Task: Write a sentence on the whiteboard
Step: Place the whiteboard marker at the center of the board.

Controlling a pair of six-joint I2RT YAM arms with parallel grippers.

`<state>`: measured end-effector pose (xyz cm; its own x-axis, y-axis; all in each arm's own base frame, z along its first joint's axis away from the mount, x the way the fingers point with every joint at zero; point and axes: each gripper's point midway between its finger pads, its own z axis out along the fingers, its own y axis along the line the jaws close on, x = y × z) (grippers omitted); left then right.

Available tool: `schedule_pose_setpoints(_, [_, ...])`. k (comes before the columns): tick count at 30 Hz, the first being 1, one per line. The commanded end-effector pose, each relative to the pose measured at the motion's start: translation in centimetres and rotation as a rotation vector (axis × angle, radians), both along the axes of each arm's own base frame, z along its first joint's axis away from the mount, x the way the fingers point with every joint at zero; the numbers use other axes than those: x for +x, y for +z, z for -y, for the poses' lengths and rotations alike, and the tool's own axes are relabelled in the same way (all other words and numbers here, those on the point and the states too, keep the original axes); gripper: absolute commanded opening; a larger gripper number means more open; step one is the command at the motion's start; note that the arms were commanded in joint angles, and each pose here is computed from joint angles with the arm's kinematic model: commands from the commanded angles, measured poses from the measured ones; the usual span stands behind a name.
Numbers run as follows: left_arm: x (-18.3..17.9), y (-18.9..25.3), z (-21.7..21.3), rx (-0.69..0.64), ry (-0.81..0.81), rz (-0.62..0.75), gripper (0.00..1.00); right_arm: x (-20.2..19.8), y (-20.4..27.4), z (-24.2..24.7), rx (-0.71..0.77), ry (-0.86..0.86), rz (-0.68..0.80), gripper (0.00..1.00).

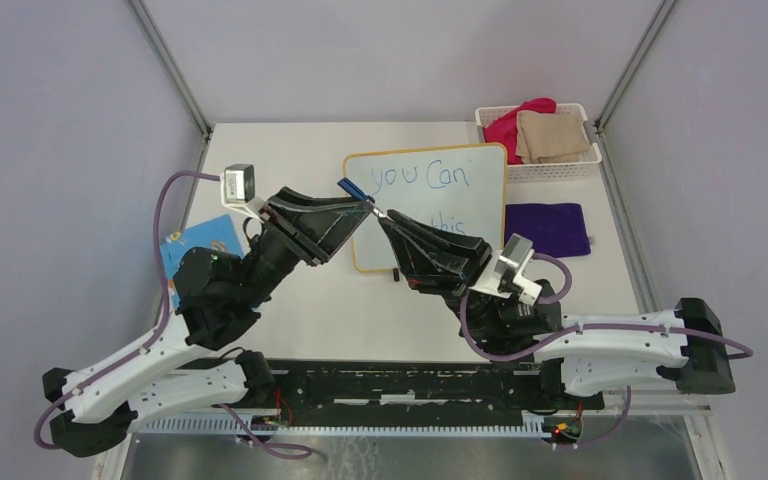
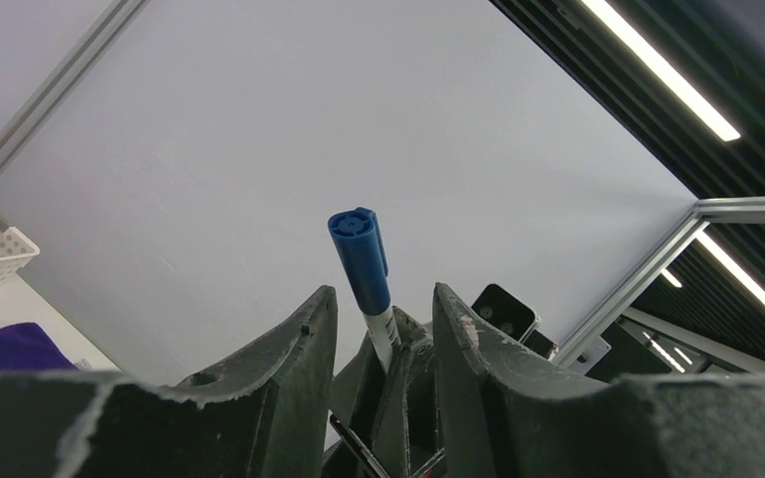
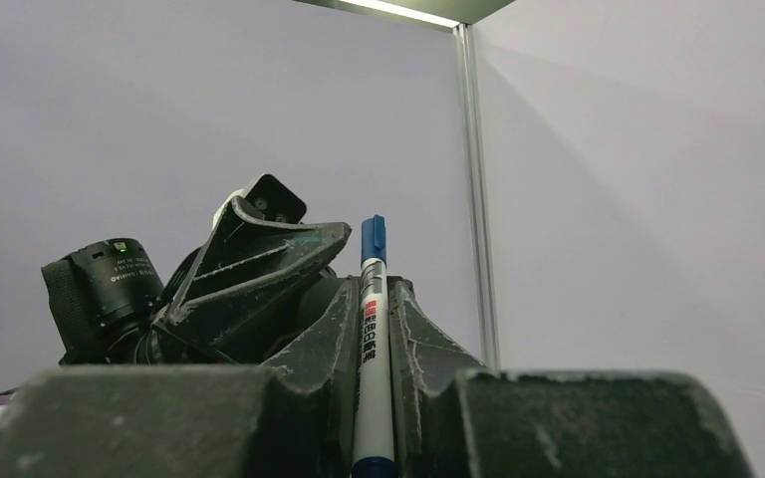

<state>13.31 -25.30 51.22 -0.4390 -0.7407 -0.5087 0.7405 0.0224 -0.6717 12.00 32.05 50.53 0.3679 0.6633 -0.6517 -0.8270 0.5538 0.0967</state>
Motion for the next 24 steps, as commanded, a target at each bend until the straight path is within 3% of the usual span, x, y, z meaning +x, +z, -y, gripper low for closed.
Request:
schedule_pose_setpoints(1, [-0.56,1.57,-0.21,-0.007,0.0,0.057,0.46,-0.3,1.05,0.53,0.038,0.012,0.011,0.0])
schedule_pose_setpoints(8, [-0.58,1.44,-0.03,-0.004,-0.007,0.055,0.31,-0.3,0.91,0.52,0.036,0.013,0.01,0.0])
schedule_pose_setpoints(15, [-0.45,1.33,-0.1,-0.005,0.0,0.049,0.03,-0.35,0.85,0.71,0.036,0.014,0.012,0.0])
schedule_pose_setpoints(20, [-0.3,1.18,-0.27,-0.009,0.01,0.043,0.02,-0.36,0.41,0.71,0.028,0.017,0.006,0.01])
schedule_pose_setpoints(24, [-0.28,1.26,-0.53,-0.015,0.018,0.042,0.02,-0.37,0.28,0.74,0.023,0.02,0.003,0.18])
